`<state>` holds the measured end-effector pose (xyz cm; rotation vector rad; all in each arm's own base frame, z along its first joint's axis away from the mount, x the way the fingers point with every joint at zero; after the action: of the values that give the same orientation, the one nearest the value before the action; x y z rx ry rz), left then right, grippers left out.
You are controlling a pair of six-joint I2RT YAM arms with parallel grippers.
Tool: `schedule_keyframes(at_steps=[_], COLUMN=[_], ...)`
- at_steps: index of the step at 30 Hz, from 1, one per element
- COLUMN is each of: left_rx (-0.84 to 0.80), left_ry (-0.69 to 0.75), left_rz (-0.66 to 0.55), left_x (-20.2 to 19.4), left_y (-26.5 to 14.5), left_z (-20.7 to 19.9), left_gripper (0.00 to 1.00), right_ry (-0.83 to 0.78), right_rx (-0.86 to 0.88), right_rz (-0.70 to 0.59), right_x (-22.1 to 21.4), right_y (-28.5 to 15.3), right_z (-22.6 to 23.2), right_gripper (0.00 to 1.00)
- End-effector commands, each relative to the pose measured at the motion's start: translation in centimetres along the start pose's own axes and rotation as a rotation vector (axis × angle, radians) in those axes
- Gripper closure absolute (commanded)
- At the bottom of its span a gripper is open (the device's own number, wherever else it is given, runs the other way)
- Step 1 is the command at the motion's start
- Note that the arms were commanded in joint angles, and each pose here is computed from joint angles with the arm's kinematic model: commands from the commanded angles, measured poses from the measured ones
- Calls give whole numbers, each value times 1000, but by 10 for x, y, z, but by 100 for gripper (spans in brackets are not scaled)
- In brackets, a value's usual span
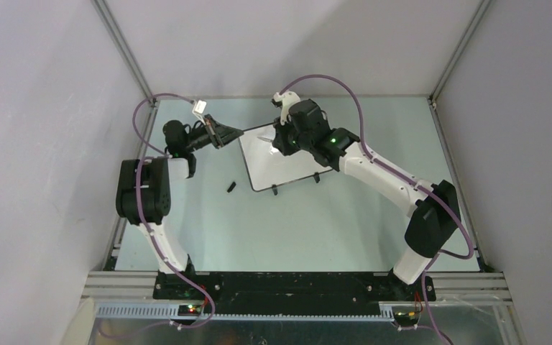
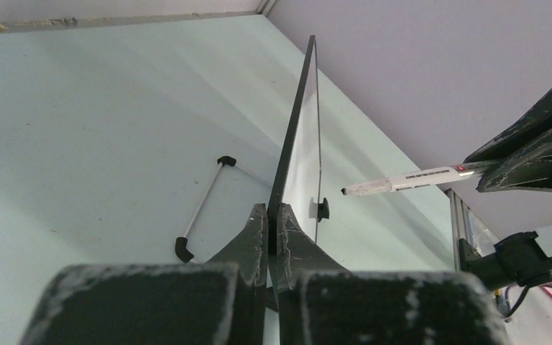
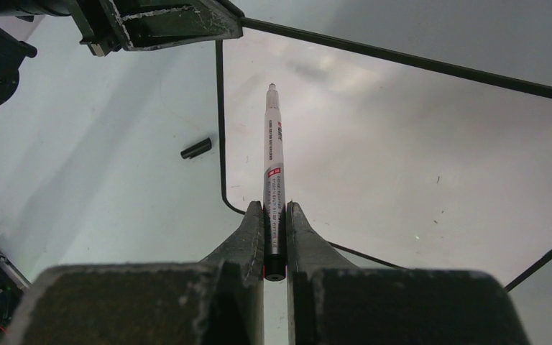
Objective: Write a sentence on the whiteboard
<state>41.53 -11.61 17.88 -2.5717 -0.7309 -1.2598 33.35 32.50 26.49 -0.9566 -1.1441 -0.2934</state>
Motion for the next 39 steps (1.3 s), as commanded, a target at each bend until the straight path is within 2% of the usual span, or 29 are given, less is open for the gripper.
schedule_keyframes(at_steps=[1, 7, 16, 39], left_rx=[17, 7, -49, -65], left_ry=[36, 42, 41, 40], left_rz=[41, 28, 11, 1], left_x=[-3, -4, -1, 0], left_y=[3, 3, 6, 6], left_z=[0, -2, -8, -10], left_gripper=[100, 100, 100, 100], right_ry=[10, -4, -40, -86], right_rx=[27, 50, -1, -39], right_rz=[-84, -80, -75, -23], right_x=[24, 25, 34, 20], right_y=[-14, -8, 2, 22], right_z=[4, 17, 23, 28], right_gripper=[100, 100, 100, 100])
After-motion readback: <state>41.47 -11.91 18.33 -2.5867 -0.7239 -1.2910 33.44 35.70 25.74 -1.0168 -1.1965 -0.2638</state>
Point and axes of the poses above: each gripper's point midway between its finger pads, its own y axis out along the fingers, its own z axis along the line the jaws close on, x = y × z, the point moved 4 cm from there along -y, back along the fingers, and after that the axes turned 4 degrees about -y, right-handed, at the moved point
